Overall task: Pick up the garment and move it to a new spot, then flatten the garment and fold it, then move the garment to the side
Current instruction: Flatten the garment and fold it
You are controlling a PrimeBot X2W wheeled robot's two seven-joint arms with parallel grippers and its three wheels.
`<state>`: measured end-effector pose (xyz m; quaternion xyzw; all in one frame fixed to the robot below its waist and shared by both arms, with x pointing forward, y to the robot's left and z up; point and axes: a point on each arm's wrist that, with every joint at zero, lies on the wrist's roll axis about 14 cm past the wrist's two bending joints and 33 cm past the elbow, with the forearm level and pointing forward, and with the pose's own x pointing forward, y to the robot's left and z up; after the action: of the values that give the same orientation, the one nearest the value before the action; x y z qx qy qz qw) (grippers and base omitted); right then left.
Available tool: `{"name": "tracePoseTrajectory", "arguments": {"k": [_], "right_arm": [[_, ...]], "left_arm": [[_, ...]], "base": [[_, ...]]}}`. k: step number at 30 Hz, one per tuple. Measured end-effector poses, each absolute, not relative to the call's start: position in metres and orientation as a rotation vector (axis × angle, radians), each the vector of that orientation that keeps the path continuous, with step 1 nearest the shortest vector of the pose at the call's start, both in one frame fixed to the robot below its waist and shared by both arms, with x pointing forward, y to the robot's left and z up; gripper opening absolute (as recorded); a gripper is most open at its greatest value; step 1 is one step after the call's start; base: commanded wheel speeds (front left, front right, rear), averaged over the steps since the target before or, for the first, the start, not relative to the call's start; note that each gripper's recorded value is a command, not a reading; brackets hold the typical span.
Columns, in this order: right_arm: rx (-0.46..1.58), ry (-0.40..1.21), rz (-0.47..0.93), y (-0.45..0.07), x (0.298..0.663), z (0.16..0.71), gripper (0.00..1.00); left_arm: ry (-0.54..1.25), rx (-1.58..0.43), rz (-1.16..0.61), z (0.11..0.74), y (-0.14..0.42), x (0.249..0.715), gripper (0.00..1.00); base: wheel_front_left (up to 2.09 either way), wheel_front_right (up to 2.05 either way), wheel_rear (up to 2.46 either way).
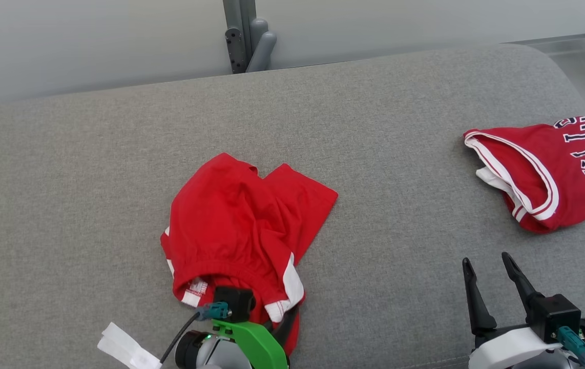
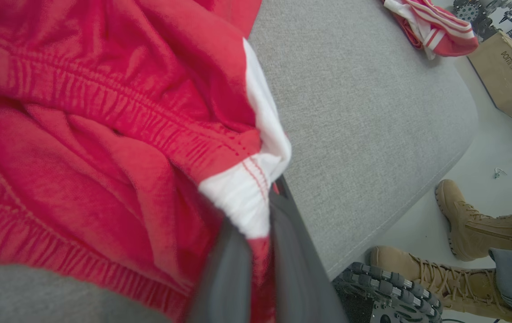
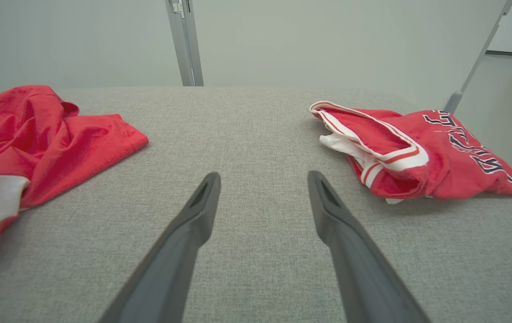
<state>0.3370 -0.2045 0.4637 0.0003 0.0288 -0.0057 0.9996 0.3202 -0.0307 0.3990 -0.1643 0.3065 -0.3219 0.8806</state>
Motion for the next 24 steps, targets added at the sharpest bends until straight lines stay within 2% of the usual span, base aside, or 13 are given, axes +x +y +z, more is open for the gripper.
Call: {"name": "tracePoseTrajectory", "arguments": {"k": [3, 7, 15, 20, 24], "right_arm": [[0.001, 0.054, -0.012, -0.205, 0.336, 0.465, 1.0], [0.001, 0.053, -0.014, -0.205, 0.336, 0.465, 1.0], [0.007, 0.005, 0.001, -0.2, 0.343, 0.48, 1.0], [0.022, -0.053, -0.003, -0.201, 0.35, 0.499, 1.0], [0.031, -0.08, -0.032, -0.21, 0.349, 0.508, 1.0]], "left_arm": [[0.625, -0.347, -0.68, 0.403, -0.03, 0.323, 0.0], [0.519, -0.308, -0.672, 0.43, -0.015, 0.356, 0.0], [0.331, -0.012, -0.789, 0.522, 0.006, 0.424, 0.0], [0.238, 0.101, -0.882, 0.59, -0.013, 0.45, 0.0], [0.131, 0.182, -0.988, 0.637, -0.043, 0.449, 0.0]], "base": [[0.0, 0.0, 0.0], [0.0, 0.0, 0.0], [0.0, 0.0, 0.0], [0.0, 0.0, 0.0], [0.0, 0.0, 0.0]]}}
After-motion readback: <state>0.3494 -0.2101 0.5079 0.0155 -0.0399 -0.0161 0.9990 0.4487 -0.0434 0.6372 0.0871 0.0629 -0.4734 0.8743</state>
